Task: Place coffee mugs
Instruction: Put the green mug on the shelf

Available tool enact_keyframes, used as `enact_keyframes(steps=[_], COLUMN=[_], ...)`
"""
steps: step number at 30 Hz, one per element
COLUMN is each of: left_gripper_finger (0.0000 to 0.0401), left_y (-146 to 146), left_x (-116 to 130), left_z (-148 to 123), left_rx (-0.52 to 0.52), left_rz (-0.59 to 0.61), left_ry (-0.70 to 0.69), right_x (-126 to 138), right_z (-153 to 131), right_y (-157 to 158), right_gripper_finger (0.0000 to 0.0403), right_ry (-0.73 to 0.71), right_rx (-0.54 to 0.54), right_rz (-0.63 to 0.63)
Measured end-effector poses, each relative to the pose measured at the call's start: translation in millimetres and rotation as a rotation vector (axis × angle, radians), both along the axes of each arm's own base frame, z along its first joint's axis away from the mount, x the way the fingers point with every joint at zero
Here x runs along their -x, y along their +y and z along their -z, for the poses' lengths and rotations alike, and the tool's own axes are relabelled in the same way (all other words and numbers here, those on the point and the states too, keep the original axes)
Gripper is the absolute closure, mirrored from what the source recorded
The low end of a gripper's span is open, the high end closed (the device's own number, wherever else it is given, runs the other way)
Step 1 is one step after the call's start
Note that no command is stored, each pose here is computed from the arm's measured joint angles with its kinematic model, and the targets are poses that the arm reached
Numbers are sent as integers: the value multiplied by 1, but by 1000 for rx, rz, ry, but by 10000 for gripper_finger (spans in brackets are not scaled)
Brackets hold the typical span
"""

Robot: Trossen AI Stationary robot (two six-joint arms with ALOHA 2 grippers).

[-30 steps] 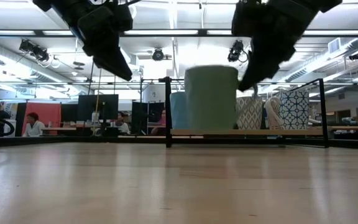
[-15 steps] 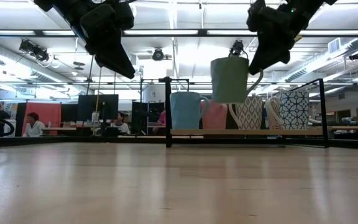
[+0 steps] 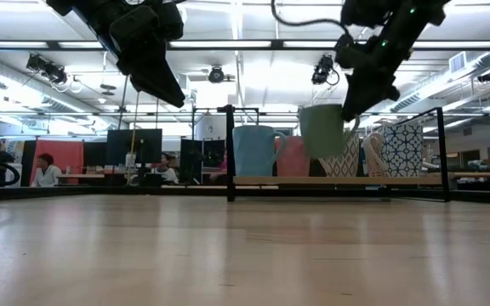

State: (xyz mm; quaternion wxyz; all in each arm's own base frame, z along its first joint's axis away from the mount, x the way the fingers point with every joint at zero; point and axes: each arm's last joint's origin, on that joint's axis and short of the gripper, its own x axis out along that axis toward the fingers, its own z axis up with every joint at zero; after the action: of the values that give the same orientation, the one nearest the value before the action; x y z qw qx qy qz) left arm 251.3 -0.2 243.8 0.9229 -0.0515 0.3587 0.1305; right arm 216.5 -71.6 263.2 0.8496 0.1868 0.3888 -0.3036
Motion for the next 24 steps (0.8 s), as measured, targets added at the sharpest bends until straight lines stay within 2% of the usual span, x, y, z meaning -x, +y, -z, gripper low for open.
enact_keyframes(steps=[8,12,24], left_gripper_finger=[245,245,245], left_y=[0,0,0], left_x=[0,0,0], left_z=[0,0,0], left_rx=[0,0,1], left_rz=[0,0,-1], left_ry=[0,0,0], right_x=[-15,-24,-38], right_z=[20,28,36], right_y=[-20,-27,-39], right_gripper_finger=[337,337,335], right_ry=[51,38,-8], right_rx=[2,-24,-13], right_rz=[30,6,-7])
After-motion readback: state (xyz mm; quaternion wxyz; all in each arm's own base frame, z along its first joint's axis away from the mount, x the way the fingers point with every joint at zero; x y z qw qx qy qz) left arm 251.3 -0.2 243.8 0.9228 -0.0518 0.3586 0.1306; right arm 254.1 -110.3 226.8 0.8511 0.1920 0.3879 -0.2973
